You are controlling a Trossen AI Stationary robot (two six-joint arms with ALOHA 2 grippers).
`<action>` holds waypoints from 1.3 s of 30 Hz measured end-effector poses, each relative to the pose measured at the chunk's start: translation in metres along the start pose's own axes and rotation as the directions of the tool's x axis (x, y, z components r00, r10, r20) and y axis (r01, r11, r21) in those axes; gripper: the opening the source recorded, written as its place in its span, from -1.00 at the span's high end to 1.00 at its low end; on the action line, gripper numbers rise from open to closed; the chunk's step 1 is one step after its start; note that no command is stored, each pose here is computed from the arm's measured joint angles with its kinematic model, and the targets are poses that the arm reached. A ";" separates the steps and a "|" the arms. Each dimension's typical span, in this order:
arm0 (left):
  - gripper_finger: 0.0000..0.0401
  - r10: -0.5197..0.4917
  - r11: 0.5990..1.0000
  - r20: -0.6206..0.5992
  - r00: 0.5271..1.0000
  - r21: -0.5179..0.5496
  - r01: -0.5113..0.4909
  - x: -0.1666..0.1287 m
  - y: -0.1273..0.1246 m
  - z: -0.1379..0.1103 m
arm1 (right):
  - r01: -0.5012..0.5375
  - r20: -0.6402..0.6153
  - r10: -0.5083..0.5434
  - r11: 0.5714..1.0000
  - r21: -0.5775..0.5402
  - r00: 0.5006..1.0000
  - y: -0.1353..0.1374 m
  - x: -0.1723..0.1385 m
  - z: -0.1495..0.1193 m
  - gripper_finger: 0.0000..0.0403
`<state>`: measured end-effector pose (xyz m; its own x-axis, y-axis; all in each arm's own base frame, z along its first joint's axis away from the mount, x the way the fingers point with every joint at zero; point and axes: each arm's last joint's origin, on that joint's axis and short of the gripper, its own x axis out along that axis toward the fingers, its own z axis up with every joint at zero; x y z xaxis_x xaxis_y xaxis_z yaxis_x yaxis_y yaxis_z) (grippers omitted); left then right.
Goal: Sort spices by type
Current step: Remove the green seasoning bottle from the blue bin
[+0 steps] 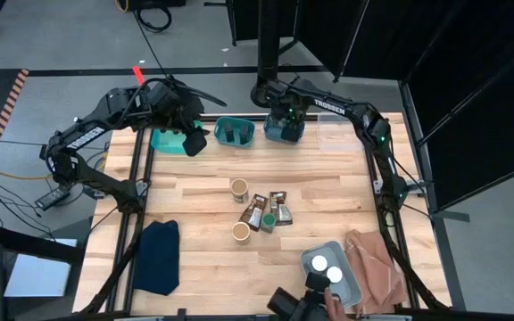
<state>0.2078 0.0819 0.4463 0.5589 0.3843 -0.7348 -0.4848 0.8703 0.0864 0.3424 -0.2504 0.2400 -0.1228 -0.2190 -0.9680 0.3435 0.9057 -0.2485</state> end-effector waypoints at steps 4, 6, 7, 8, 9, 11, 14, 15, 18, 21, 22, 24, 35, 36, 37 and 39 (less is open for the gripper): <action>-0.32 0.000 1.000 0.004 1.000 -0.001 0.000 0.000 0.000 0.000 | 0.139 -0.053 -0.147 0.982 -0.129 0.988 0.012 -0.026 -0.002 -0.06; -0.32 0.000 1.000 0.004 1.000 -0.001 0.000 0.000 0.000 0.000 | 0.192 -0.076 -0.211 0.960 -0.203 0.974 0.023 -0.037 -0.004 -0.06; -0.32 0.000 1.000 0.004 1.000 -0.001 0.000 0.000 0.000 0.000 | 0.217 -0.081 -0.243 0.946 -0.243 0.967 0.029 -0.041 -0.004 -0.06; -0.32 0.000 1.000 0.004 1.000 0.000 0.000 0.000 0.000 0.000 | 0.245 -0.081 -0.277 0.928 -0.282 0.957 0.037 -0.044 -0.003 -0.06; -0.32 0.000 1.000 0.004 1.000 -0.001 0.000 0.000 0.000 0.000 | 0.274 -0.073 -0.313 0.906 -0.322 0.947 0.045 -0.046 -0.002 -0.06; -0.32 0.000 1.000 0.004 1.000 -0.001 0.000 0.000 0.000 0.000 | 0.318 -0.048 -0.368 0.856 -0.407 0.929 0.063 -0.051 0.000 -0.06; -0.32 0.000 1.000 0.004 1.000 -0.001 0.000 0.000 0.000 0.000 | 0.358 -0.026 -0.429 0.784 -0.507 0.903 0.089 -0.053 0.000 -0.06; -0.32 0.000 1.000 0.004 1.000 -0.001 0.000 0.000 0.000 0.000 | 0.365 -0.020 -0.440 0.768 -0.527 0.898 0.096 -0.053 0.000 -0.06; -0.32 0.000 1.000 0.003 1.000 -0.001 0.000 0.000 0.000 0.000 | 0.395 -0.008 -0.514 0.668 -0.631 0.858 0.115 -0.050 -0.002 -0.06; -0.32 0.000 1.000 0.003 1.000 -0.001 0.000 0.000 0.000 0.000 | 0.397 -0.002 -0.592 0.543 -0.740 0.806 0.132 -0.042 -0.005 -0.06; -0.32 -0.001 1.000 0.003 1.000 -0.001 0.001 0.000 0.000 0.000 | 0.382 -0.007 -0.600 0.519 -0.765 0.800 0.137 -0.038 -0.007 -0.06; -0.32 -0.017 1.000 0.002 1.000 -0.001 0.017 0.000 0.000 0.000 | 0.344 -0.027 -0.608 0.484 -0.805 0.794 0.147 -0.027 -0.012 -0.06; -0.32 -0.049 0.999 0.001 0.999 -0.001 0.049 0.000 -0.001 0.000 | 0.136 -0.091 -0.758 0.232 -0.963 0.646 0.183 0.039 -0.056 -0.06; -0.32 -0.049 0.999 0.001 0.999 -0.001 0.049 0.000 -0.001 0.000 | 0.118 -0.099 -0.760 0.225 -0.967 0.642 0.185 0.043 -0.060 -0.06; -0.32 -0.049 0.999 0.001 0.999 0.000 0.049 0.000 -0.001 0.000 | 0.104 -0.103 -0.764 0.217 -0.971 0.636 0.186 0.046 -0.062 -0.06; -0.32 -0.049 0.999 0.001 0.999 0.001 0.049 0.000 -0.001 0.000 | 0.081 -0.109 -0.771 0.204 -0.976 0.627 0.188 0.050 -0.067 -0.06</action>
<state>0.2087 0.0808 0.4464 0.5830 0.3414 -0.7373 -0.4561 0.8885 0.0508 0.3379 -0.0669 0.1470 -0.4432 -0.7962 -0.4119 -0.8483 0.5210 -0.0943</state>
